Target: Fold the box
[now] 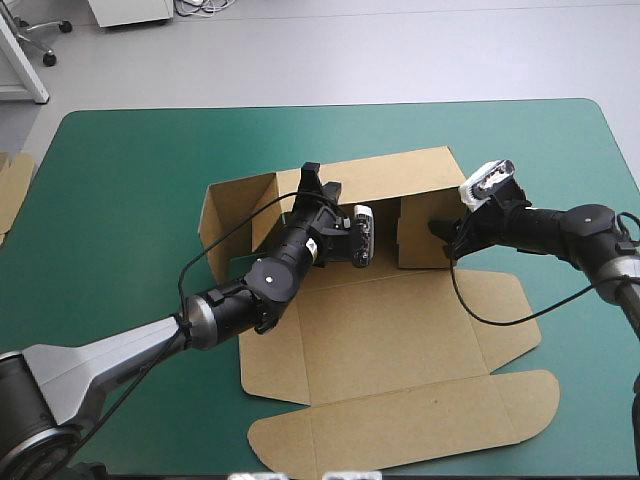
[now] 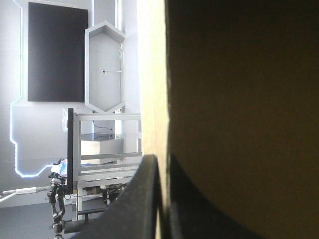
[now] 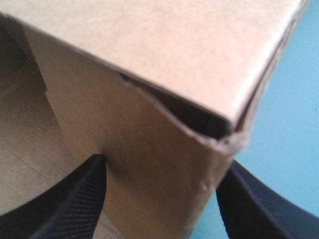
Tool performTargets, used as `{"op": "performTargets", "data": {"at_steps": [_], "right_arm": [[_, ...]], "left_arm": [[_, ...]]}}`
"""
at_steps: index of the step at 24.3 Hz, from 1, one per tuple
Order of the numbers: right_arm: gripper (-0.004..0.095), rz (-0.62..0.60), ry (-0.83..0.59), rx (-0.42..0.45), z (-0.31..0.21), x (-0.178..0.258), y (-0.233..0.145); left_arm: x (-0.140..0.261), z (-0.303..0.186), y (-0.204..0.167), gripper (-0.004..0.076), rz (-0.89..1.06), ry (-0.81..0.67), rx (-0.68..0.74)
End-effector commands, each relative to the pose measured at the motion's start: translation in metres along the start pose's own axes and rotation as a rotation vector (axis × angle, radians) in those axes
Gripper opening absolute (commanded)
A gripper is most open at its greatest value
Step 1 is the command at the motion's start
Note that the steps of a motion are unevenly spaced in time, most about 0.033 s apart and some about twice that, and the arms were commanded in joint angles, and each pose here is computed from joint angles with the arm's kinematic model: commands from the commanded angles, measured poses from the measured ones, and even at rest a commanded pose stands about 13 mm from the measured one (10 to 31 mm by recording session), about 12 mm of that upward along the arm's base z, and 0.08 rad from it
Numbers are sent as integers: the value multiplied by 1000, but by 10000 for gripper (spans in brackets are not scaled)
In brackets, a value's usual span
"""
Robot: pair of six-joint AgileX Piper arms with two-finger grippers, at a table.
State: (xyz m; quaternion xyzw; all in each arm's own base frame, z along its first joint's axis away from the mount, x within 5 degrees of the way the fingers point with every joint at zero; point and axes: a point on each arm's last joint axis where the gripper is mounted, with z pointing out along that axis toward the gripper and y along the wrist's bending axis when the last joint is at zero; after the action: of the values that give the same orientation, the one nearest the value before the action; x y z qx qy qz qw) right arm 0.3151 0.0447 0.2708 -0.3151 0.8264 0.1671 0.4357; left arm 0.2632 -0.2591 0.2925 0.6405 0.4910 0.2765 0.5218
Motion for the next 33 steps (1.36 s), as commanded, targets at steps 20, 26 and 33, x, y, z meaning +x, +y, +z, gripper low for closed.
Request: {"op": "performTargets", "data": {"at_steps": [20, 26, 33], "right_arm": [[205, 83, -158, 3, -3, -29, 13], [-30, 64, -151, -10, -3, -29, 14], [-32, 83, -150, 16, -3, -29, 12]], "left_arm": [[-16, -10, 27, -14, -76, -133, -31], [-21, -4, 18, -14, -44, -165, 9], [-21, -4, 19, -14, -13, -166, 5]]}}
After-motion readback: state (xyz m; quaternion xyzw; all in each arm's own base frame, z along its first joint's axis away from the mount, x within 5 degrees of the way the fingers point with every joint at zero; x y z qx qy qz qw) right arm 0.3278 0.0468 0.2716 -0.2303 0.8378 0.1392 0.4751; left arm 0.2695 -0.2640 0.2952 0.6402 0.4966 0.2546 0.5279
